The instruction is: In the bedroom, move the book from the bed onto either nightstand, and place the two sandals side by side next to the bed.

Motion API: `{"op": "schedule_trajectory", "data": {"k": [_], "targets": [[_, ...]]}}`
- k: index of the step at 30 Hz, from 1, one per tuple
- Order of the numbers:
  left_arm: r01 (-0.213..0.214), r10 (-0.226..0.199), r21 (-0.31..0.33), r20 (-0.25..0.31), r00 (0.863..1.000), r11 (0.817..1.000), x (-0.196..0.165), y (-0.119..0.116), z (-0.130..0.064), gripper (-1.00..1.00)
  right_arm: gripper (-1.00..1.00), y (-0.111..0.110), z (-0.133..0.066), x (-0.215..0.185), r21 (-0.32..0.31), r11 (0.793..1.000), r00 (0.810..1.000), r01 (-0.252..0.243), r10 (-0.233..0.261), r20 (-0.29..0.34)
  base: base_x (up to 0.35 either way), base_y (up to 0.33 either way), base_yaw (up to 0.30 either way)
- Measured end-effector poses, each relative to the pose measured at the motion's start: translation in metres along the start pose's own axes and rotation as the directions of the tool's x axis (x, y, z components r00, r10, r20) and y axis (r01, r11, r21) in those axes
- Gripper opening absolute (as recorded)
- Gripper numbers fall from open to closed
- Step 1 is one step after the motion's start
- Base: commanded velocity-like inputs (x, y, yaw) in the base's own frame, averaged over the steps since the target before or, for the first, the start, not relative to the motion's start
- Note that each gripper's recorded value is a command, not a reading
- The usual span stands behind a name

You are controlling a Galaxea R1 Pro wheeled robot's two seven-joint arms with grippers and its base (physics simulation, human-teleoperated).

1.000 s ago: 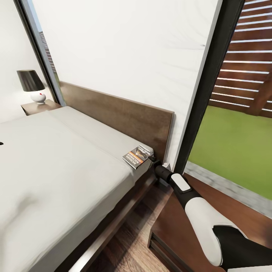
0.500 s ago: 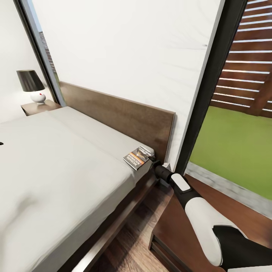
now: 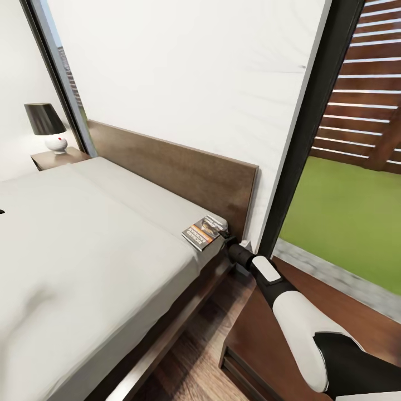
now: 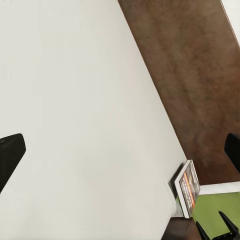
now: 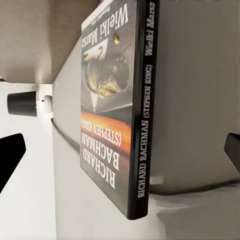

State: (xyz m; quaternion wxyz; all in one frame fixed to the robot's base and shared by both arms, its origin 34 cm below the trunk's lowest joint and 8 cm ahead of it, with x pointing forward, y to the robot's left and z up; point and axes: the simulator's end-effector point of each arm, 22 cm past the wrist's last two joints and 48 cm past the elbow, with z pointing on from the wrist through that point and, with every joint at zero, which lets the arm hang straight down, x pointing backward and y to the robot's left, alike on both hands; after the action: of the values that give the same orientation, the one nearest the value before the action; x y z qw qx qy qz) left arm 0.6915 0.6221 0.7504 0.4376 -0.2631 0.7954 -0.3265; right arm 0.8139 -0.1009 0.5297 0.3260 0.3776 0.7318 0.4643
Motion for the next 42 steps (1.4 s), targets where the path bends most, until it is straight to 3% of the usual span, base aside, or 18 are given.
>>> {"op": "schedule_trajectory", "data": {"k": [42], "targets": [[0.005,-0.005,-0.004,-0.002,1.000,1.000,0.0010,0.0026,0.0000,1.00,1.00,-0.0012,-0.0001,0.0031,-0.011,1.000,1.000,-0.010,0.010,-0.009,0.020,0.006,0.000]]}}
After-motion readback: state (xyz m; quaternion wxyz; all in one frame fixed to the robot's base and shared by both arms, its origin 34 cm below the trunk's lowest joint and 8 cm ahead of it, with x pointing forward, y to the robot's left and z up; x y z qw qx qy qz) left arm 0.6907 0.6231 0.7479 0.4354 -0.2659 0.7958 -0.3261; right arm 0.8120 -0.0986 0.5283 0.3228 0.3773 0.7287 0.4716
